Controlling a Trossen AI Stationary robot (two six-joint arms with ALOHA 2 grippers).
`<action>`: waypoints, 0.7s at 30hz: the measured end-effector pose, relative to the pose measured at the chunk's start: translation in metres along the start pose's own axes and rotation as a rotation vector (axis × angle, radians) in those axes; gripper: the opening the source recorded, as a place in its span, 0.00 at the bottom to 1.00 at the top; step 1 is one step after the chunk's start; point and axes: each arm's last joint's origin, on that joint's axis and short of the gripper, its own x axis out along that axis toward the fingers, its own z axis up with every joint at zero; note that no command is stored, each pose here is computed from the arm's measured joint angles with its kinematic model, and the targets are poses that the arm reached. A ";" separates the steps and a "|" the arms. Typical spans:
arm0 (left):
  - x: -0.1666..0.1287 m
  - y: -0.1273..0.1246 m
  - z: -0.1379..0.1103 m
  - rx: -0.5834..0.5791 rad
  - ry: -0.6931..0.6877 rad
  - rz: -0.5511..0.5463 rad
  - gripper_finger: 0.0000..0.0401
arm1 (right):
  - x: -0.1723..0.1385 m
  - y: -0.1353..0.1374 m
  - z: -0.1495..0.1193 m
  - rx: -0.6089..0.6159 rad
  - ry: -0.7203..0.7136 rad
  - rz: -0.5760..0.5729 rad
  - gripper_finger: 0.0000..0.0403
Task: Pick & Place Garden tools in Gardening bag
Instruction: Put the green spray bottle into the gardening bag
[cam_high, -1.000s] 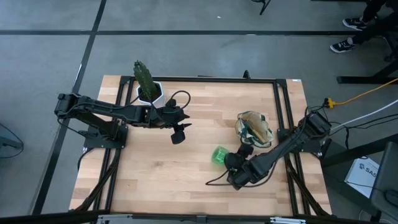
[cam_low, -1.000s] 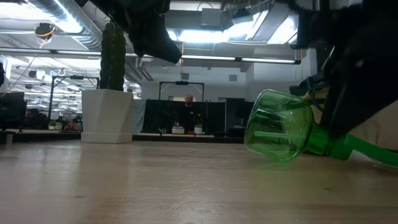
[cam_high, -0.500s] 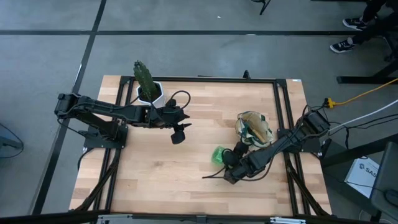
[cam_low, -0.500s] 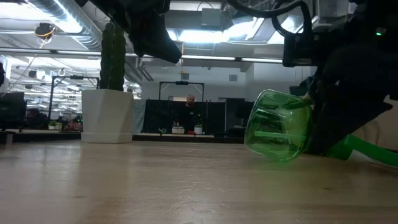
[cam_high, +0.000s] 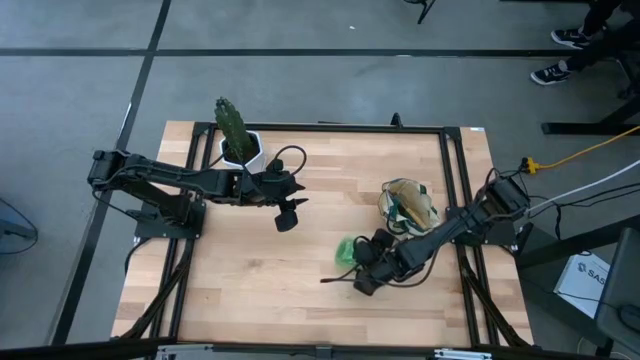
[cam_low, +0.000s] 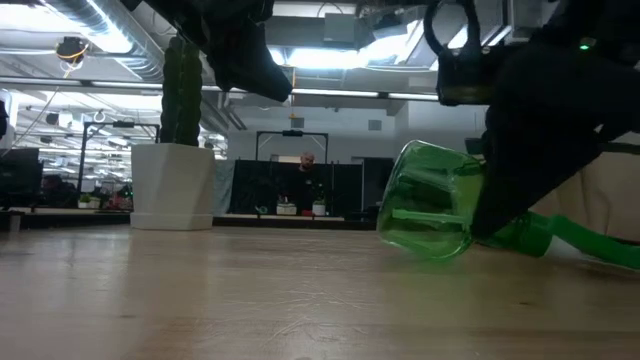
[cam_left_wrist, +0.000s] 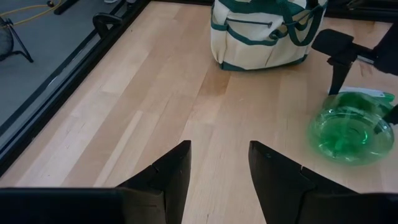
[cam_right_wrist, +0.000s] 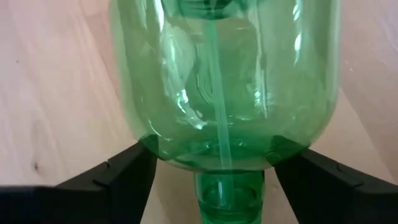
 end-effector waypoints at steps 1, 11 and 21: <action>0.000 0.000 0.000 0.000 0.000 0.000 0.39 | 0.001 -0.001 0.001 0.002 0.008 0.001 0.77; 0.000 0.000 0.000 0.000 0.000 0.000 0.39 | 0.007 -0.012 0.013 0.053 0.040 0.003 0.41; 0.000 0.000 0.000 0.000 0.000 0.000 0.39 | 0.014 -0.022 0.027 0.177 0.077 0.042 0.37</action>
